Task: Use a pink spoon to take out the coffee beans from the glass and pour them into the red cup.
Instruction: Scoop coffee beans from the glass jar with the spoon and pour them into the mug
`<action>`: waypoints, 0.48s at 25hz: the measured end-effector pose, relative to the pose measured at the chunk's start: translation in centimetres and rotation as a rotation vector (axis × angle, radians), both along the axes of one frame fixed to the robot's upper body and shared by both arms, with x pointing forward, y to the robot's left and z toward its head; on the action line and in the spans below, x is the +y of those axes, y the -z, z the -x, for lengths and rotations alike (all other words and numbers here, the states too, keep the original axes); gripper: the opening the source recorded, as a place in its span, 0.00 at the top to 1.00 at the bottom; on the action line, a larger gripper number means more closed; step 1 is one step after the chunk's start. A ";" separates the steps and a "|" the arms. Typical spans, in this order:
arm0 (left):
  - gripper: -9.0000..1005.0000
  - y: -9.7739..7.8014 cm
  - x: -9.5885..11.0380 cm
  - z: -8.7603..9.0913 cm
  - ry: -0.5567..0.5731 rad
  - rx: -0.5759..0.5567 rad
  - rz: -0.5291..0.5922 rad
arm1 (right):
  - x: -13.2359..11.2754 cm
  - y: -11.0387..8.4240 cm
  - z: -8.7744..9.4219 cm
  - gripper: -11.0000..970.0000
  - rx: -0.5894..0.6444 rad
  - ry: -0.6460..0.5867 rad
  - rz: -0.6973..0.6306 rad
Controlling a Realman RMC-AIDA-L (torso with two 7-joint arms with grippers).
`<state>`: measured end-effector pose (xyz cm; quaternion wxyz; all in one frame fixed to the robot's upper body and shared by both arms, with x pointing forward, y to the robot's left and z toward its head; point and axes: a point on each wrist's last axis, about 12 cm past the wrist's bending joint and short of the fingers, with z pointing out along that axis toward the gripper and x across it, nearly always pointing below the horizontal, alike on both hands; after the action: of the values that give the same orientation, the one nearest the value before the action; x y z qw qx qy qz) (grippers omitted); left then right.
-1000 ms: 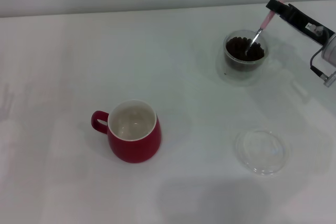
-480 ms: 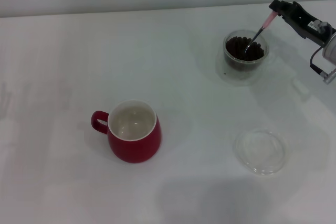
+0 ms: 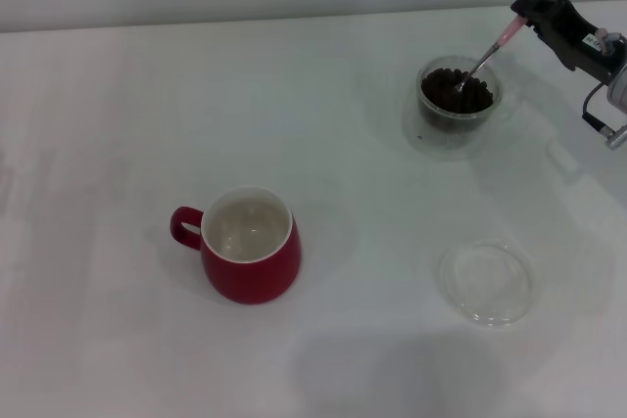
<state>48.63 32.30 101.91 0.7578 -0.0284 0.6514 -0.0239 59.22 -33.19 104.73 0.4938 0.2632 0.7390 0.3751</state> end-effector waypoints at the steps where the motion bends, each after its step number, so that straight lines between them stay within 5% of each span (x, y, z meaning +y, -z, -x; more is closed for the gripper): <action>1: 0.21 0.0 0.0 0.0 0.000 -0.001 0.000 | 0.0 0.0 0.0 0.84 0.001 0.002 -0.005; 12: 0.21 -0.1 0.4 -0.2 -0.019 -0.004 -0.006 | -1.1 -0.3 0.1 0.84 -0.001 0.068 -0.082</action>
<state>48.83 32.70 102.06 0.7593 -0.0323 0.6498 -0.0149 59.08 -34.25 105.04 0.4954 0.3082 0.7134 0.3882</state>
